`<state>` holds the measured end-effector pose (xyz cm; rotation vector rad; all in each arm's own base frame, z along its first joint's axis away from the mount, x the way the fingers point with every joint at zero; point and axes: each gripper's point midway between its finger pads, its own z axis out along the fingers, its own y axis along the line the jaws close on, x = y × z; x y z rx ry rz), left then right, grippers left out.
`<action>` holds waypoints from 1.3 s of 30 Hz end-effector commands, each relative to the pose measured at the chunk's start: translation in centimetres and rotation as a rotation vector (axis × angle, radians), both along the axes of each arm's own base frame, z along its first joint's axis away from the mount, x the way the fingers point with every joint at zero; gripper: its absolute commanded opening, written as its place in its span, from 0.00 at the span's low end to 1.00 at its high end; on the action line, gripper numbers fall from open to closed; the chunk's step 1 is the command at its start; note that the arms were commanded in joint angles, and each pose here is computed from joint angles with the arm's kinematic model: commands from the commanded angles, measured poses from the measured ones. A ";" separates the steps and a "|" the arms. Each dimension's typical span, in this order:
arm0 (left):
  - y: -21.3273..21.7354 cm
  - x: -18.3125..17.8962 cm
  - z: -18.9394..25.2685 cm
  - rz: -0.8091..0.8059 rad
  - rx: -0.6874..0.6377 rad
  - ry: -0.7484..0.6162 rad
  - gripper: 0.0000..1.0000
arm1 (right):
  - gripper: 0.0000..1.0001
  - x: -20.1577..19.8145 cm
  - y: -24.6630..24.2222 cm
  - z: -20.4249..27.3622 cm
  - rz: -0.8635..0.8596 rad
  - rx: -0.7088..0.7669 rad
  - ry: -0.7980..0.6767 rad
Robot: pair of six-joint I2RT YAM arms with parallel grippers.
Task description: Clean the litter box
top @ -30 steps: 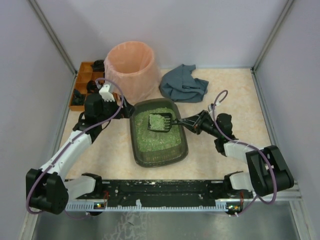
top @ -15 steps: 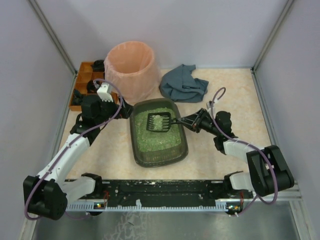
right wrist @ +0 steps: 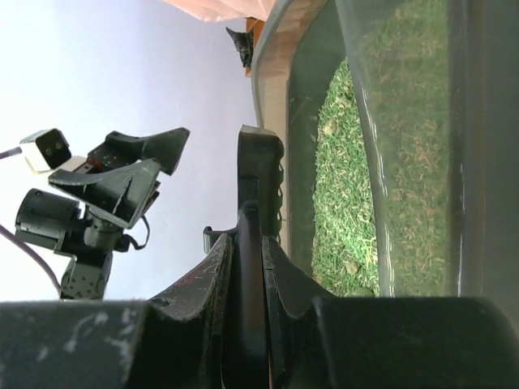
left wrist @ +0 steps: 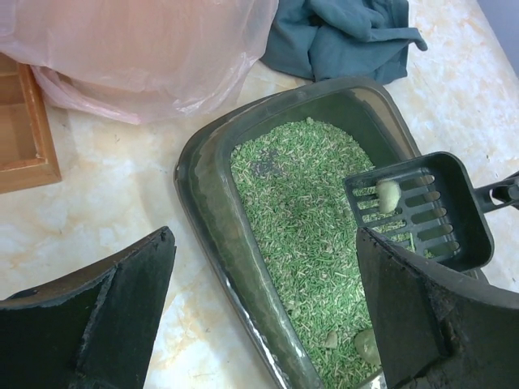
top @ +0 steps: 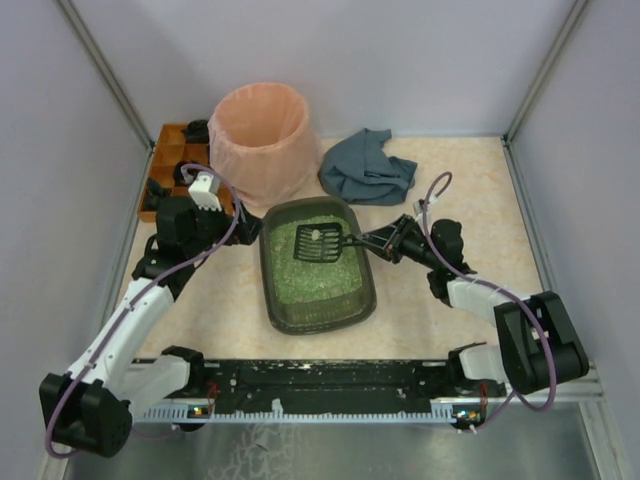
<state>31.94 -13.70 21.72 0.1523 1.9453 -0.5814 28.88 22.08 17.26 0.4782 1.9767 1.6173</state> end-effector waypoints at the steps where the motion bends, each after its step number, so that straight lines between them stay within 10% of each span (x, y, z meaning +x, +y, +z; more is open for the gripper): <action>1: 1.1 -1.7 0.2 0.029 0.013 -0.003 0.97 | 0.00 1.0 -1.0 1.3 -0.058 -0.007 -0.051; 18: 4.5 -5.5 -2.7 0.213 0.010 0.088 0.96 | 0.00 4.5 -0.1 10.3 -0.147 -0.053 -0.152; 27: 4.9 -5.6 -2.7 0.236 0.005 0.082 0.96 | 0.00 11.7 0.3 20.0 -0.299 -0.029 -0.248; 39: 4.8 -5.7 -2.8 0.231 0.008 0.087 0.97 | 0.00 22.4 6.4 20.6 -0.288 -0.227 -0.362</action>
